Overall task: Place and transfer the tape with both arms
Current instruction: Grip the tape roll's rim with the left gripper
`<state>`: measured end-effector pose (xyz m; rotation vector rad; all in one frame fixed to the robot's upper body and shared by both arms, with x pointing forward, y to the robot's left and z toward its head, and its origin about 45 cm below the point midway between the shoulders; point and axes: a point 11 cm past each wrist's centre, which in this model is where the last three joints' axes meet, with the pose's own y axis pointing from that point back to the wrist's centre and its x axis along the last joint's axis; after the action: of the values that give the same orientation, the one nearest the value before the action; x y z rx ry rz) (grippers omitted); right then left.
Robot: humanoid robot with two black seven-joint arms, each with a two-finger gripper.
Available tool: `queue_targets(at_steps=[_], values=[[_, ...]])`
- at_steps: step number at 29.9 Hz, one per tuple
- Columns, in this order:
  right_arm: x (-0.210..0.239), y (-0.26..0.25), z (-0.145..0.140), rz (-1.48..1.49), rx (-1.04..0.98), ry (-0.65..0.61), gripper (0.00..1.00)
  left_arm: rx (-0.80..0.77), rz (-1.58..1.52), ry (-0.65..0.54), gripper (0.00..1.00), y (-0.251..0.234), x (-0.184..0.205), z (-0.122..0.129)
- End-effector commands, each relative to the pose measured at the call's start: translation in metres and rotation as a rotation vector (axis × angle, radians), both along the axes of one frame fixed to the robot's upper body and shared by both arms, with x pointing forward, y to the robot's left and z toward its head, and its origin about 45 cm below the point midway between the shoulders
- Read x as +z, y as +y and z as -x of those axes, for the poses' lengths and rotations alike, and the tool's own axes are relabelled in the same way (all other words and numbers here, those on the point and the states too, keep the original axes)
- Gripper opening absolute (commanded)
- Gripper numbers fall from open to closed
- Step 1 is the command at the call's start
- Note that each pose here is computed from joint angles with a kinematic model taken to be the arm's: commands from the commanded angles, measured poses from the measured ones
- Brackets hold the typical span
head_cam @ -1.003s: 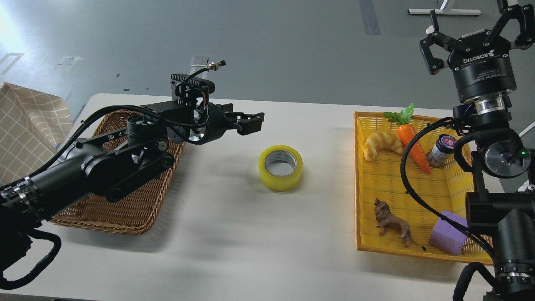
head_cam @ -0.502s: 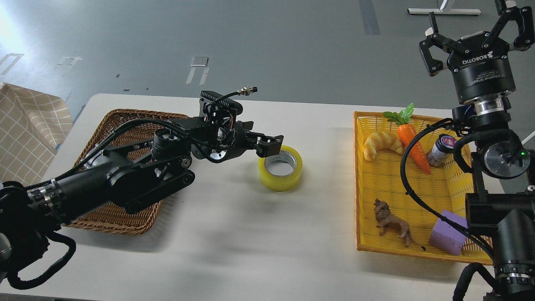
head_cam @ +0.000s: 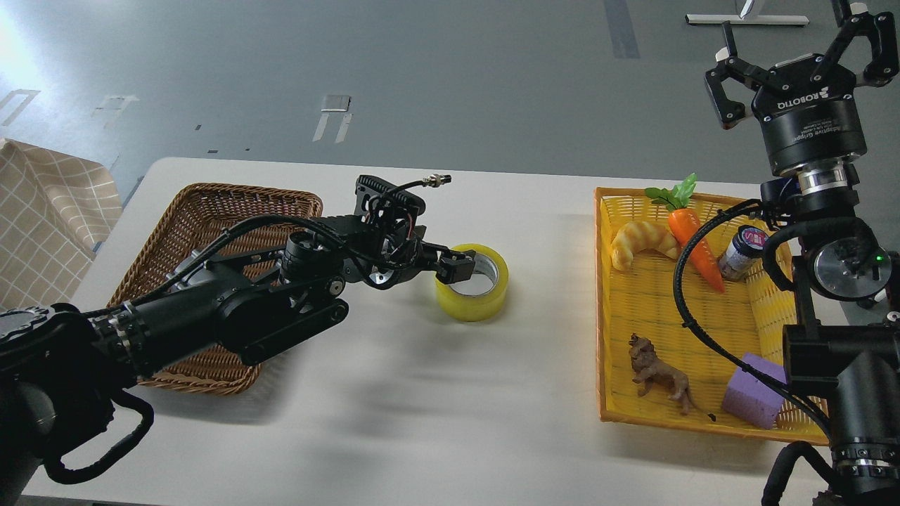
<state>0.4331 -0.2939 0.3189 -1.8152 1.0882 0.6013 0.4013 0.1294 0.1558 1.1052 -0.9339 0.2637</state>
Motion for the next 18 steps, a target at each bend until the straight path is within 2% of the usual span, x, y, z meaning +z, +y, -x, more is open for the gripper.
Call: queue_targets(at_steps=[1, 12, 18], values=[[0.0, 0.0, 0.0, 0.0, 0.0, 0.0, 1.0, 0.0, -0.002, 0.004, 0.98, 0.0, -0.001, 0.0], [-0.003, -0.001, 0.001, -0.001, -0.002, 0.006, 1.0, -0.036, -0.047, 0.036, 0.96, -0.003, -0.018, 0.011], [-0.003, -0.001, 0.001, 0.0, -0.001, 0.003, 1.0, -0.022, -0.063, 0.042, 0.93, 0.003, -0.022, 0.009]])
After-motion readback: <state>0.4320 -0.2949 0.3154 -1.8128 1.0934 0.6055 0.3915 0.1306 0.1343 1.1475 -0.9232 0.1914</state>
